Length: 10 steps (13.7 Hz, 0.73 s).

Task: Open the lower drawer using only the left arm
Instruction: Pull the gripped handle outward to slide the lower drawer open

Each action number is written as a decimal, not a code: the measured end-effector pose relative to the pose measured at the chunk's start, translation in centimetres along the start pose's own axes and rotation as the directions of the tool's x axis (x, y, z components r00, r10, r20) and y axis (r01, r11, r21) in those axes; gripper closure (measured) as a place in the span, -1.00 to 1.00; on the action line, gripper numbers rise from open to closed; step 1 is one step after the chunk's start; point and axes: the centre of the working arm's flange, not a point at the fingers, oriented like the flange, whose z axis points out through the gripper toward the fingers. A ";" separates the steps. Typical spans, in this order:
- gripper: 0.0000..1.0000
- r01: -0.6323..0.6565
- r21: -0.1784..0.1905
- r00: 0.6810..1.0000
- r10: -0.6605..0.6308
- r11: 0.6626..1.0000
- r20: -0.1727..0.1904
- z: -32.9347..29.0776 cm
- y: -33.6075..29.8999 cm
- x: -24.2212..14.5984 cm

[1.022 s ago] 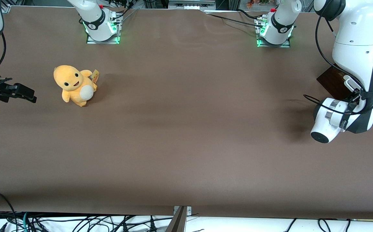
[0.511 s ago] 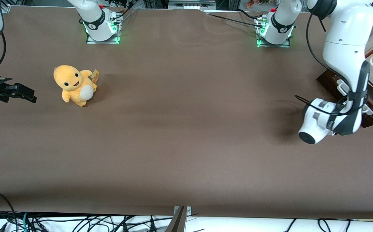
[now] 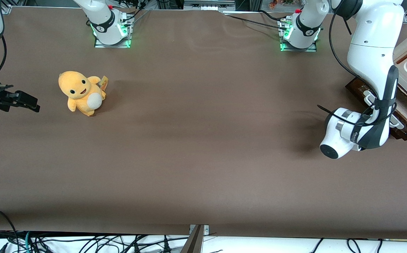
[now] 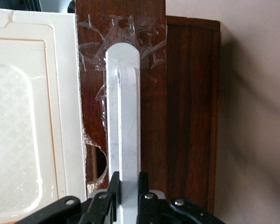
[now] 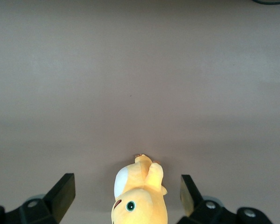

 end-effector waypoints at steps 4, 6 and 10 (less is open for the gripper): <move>0.65 -0.003 -0.001 1.000 0.003 1.000 -0.013 -0.7 0.2 -0.4; 0.65 -0.007 0.001 1.000 0.007 1.000 -0.022 -1.1 0.4 -0.7; 0.65 -0.010 0.002 1.000 0.010 1.000 -0.027 -1.4 0.6 -0.9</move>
